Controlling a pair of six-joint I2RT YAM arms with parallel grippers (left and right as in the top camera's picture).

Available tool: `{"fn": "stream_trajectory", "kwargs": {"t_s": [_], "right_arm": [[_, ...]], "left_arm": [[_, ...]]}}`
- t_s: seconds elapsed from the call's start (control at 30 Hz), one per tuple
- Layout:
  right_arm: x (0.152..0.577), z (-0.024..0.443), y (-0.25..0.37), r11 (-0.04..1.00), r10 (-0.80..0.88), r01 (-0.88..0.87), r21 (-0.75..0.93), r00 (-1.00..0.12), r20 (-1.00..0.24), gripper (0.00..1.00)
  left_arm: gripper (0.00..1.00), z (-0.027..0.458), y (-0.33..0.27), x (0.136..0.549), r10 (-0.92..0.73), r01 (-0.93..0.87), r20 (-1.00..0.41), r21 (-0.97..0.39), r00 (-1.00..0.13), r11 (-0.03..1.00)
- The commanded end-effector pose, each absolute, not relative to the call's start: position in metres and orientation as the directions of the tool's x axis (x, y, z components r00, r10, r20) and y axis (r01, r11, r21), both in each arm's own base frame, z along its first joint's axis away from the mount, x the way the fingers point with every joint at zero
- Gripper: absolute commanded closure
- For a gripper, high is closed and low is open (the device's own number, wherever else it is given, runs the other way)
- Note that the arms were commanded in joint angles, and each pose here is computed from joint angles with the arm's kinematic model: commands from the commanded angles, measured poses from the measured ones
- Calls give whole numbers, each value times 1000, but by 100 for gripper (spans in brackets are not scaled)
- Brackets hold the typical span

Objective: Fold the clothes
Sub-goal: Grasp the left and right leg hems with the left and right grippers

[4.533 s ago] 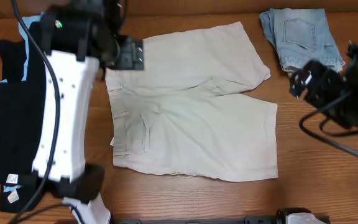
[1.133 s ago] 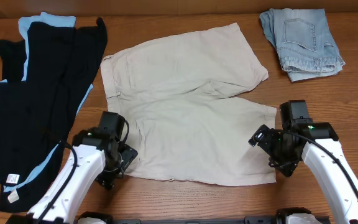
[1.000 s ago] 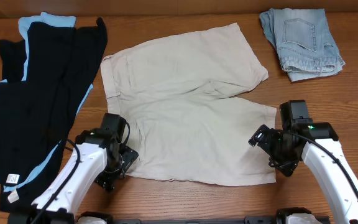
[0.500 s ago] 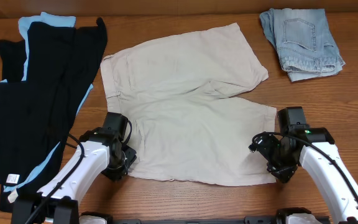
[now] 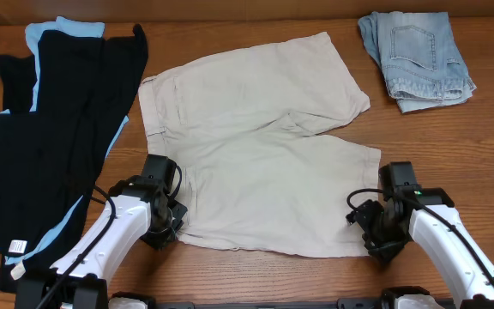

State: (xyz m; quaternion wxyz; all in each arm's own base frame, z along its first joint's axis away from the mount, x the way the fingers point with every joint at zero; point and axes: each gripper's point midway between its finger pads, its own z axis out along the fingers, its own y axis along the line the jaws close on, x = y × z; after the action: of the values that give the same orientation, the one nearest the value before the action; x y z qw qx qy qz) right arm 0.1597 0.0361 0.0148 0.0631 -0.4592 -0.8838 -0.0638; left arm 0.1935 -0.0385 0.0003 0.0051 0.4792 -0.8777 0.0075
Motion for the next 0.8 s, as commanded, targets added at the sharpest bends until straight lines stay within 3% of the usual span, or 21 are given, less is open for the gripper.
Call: {"fn": "stream_trajectory", "kwargs": {"t_s": [0.0, 0.17, 0.33, 0.47, 0.67, 0.77], "right_arm": [[150, 16, 39, 550, 813, 835, 35, -544, 206, 24], [140, 15, 39, 550, 813, 835, 3, -536, 227, 26], [125, 8, 40, 555, 808, 831, -28, -531, 256, 41], [110, -4, 39, 558, 807, 828, -56, -526, 269, 43], [121, -12, 42, 553, 807, 833, 3, -536, 249, 43], [128, -12, 44, 552, 804, 833, 34, -543, 242, 49]], "left_arm": [[96, -13, -25, 189, -850, -851, -32, 41, -525, 524], [96, -13, -23, 191, -850, -851, -43, 40, -526, 524], [96, -13, -23, 191, -832, -833, -45, 44, -553, 551], [96, -13, -23, 191, -829, -831, -45, 44, -557, 555], [96, -13, -23, 191, -827, -828, -45, 43, -561, 559], [96, -12, -23, 191, -825, -826, -45, 44, -563, 562]]}}
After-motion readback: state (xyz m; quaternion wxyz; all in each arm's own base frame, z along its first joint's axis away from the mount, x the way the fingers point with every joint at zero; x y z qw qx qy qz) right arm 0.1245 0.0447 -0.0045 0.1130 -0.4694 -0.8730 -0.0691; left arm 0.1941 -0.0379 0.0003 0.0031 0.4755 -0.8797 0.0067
